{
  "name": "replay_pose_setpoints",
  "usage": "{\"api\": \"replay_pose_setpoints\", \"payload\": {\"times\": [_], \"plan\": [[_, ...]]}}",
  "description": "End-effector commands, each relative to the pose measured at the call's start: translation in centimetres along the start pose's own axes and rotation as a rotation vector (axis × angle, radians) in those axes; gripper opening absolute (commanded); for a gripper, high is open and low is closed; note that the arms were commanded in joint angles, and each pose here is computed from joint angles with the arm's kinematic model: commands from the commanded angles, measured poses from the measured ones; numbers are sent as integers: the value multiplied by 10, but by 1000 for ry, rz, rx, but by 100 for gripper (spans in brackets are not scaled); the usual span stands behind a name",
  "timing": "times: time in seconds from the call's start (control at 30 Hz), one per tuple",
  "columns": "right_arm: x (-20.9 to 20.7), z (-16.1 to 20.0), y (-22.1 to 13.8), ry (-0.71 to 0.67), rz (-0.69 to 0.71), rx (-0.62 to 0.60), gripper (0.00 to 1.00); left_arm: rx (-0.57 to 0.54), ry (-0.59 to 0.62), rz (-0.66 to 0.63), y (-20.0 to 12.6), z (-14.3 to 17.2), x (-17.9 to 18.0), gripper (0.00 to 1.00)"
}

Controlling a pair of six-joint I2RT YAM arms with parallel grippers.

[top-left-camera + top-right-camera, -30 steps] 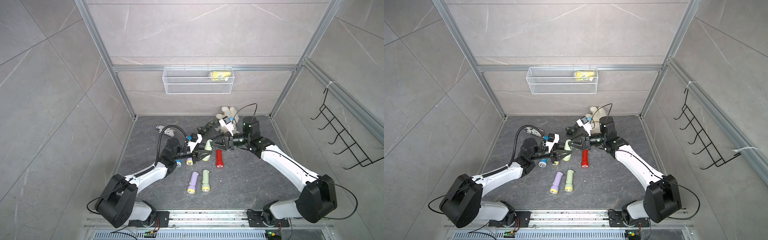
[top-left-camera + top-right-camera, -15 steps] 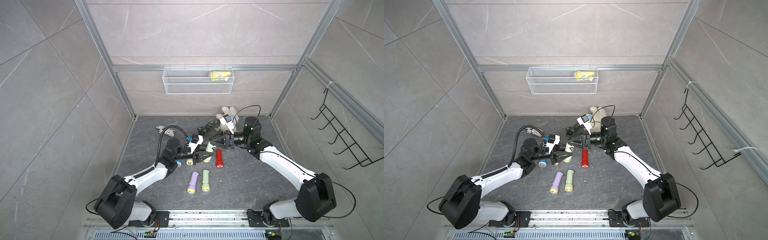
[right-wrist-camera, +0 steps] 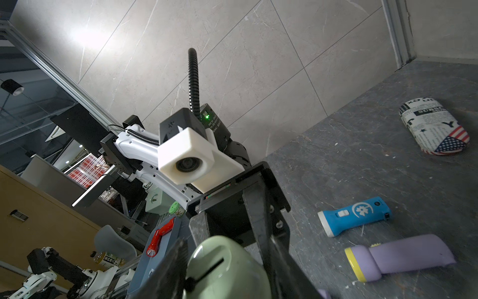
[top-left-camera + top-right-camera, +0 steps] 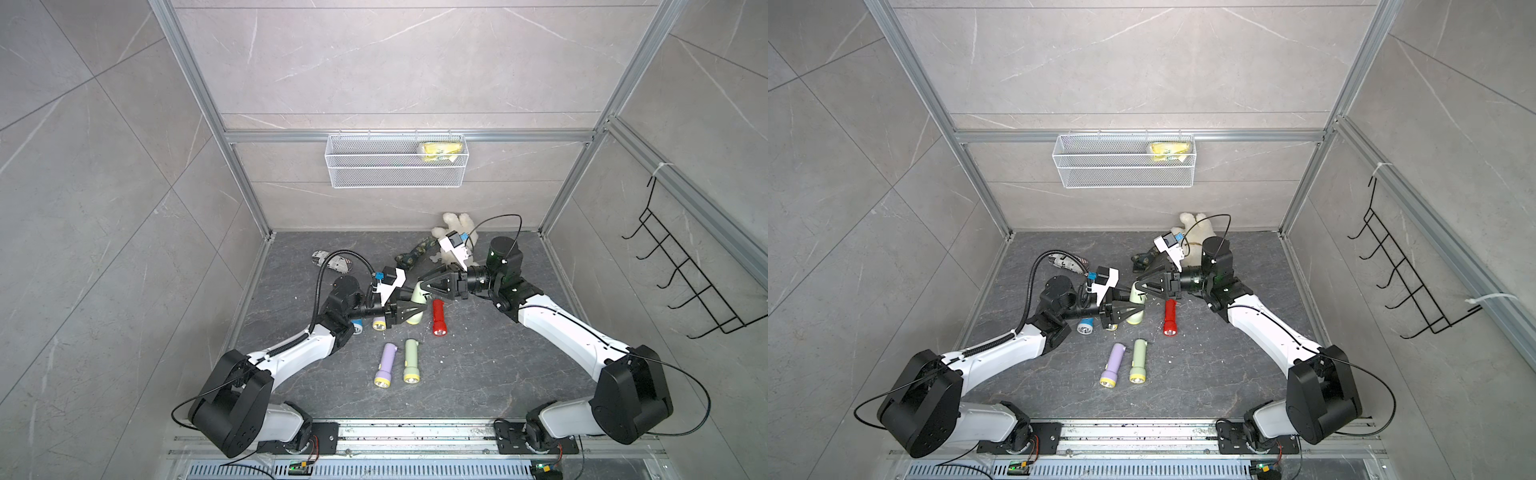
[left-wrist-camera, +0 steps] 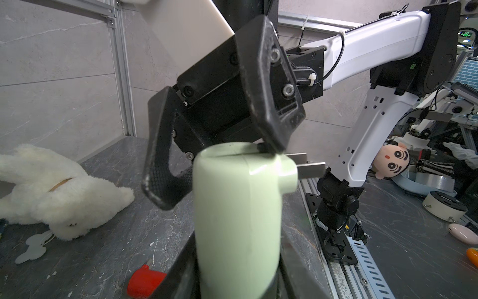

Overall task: Close the plug at the bottom of the flashlight
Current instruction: Close the plug of the flashlight.

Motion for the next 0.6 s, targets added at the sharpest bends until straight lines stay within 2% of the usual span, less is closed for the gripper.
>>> {"api": "replay_pose_setpoints", "payload": {"times": [0.0, 0.13, 0.57], "plan": [[-3, 7, 4, 17, 1, -6, 50, -86, 126, 58, 1, -38, -17, 0], [-7, 16, 9, 42, -7, 0, 49, -89, 146, 58, 1, -42, -18, 0], [-14, 36, 24, 77, -32, 46, 29, -120, 252, 48, -5, -59, -33, 0]]}}
Point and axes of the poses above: each gripper's point midway between its finger pads, its own y axis out along the fingers, its own x axis along the line the jaws close on, z = x × y, the point moved 6 cm from there along -y, back along the fingers, and after that the axes turned 12 degrees about -y, right-handed, at the moved point
